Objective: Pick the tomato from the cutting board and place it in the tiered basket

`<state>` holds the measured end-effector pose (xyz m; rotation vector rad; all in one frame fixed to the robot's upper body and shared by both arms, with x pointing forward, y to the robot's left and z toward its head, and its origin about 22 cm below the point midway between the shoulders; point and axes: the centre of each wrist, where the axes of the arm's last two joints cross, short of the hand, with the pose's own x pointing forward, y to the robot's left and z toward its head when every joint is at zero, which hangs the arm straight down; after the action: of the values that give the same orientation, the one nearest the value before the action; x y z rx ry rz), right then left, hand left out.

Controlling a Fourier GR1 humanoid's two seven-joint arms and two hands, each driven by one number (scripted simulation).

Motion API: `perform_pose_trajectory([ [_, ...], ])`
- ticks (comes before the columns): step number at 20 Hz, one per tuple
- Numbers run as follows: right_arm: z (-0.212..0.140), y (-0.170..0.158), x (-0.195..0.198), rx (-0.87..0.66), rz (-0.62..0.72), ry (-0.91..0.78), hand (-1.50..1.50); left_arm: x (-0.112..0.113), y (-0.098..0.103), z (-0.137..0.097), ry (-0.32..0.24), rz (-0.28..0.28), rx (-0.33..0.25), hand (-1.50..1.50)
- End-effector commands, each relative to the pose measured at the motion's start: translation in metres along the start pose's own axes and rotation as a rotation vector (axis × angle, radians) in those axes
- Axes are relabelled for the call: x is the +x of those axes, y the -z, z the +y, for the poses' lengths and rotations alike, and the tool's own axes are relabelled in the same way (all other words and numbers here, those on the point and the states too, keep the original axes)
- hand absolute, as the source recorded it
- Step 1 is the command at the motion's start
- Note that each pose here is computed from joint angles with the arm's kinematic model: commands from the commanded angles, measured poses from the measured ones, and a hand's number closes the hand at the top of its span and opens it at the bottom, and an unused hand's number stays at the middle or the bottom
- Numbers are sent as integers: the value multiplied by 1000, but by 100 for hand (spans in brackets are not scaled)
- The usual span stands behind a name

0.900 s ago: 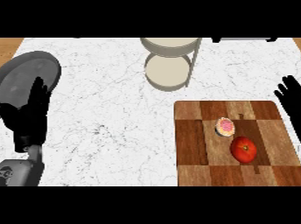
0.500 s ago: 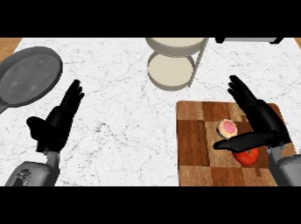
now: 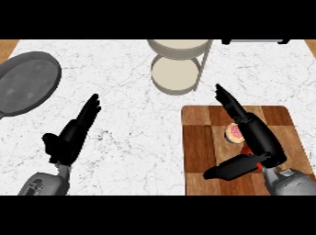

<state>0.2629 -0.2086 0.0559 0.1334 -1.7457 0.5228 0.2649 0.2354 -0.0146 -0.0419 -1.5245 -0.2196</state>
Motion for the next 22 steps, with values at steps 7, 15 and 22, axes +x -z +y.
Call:
perform_pose_trajectory([
  [7, -70, -14, 83, 242, 264, -823, -150, -10, -10, 6, 2, 14, 3, 0],
  [15, -36, -36, 148, 501, 446, -1115, -150, -8, -3, 2, -13, -5, 2, 0],
  [22, -13, -36, 165, 450, 501, -1104, -150, -14, 3, -4, -1, -23, -34, 0],
])
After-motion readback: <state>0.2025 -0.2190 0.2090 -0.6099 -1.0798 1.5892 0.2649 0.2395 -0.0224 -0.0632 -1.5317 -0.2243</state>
